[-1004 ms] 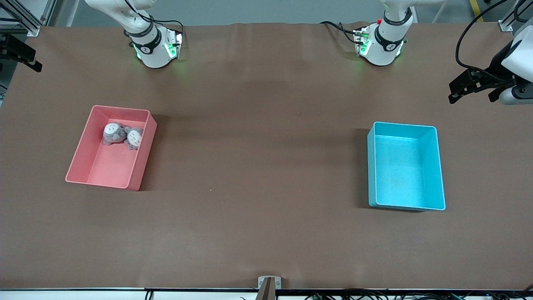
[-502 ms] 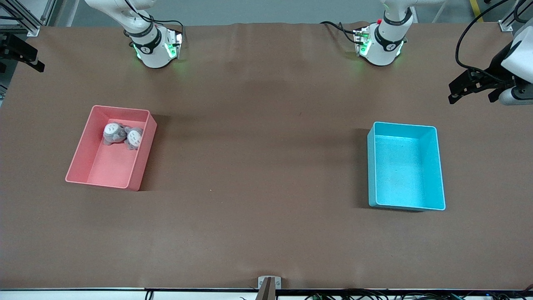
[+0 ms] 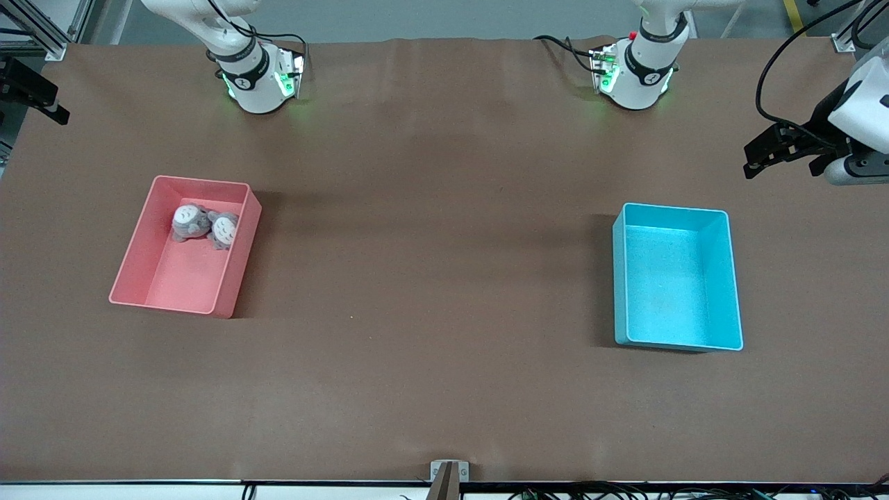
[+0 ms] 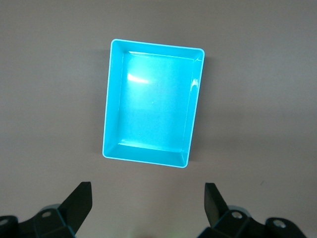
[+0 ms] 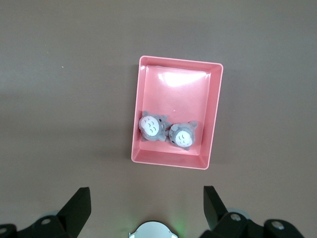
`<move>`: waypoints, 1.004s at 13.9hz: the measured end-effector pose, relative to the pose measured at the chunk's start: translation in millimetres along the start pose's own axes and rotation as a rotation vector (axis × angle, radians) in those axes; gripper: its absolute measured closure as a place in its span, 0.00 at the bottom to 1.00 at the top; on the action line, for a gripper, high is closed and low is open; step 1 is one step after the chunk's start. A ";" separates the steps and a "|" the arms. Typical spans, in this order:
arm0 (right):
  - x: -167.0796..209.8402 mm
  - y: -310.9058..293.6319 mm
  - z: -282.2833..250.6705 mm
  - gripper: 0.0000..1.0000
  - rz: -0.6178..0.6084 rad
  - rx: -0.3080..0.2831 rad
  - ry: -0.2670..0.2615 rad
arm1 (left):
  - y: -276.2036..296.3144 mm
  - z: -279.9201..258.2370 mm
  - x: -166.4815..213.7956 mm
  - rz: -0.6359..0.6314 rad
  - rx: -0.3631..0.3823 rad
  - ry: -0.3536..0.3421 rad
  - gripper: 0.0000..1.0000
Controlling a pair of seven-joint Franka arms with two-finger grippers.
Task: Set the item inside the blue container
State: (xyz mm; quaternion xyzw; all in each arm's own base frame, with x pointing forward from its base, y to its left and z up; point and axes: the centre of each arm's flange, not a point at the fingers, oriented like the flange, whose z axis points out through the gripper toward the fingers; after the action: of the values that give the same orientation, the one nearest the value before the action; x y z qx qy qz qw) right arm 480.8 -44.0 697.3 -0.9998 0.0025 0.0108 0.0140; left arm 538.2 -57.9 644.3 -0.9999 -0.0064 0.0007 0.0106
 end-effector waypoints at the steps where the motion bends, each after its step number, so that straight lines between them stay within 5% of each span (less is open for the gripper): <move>1: 0.0 0.3 -0.1 0.00 0.000 0.000 0.000 | 0.0 0.1 -0.1 0.000 0.000 -0.001 0.00; 10: 3.7 10.6 5.5 0.00 0.019 -0.007 -0.007 | -0.6 2.6 0.6 -0.001 0.001 -0.009 0.00; 14: 56.9 28.2 63.5 0.00 0.048 -0.022 -0.023 | -0.7 3.4 0.9 -0.001 0.001 -0.011 0.00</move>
State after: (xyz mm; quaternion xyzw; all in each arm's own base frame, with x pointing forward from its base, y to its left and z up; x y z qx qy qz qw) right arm 536.2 -70.7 631.9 -0.9994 0.0261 0.0227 0.0026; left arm 539.0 -57.1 640.9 -0.9999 -0.0071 0.0061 0.0110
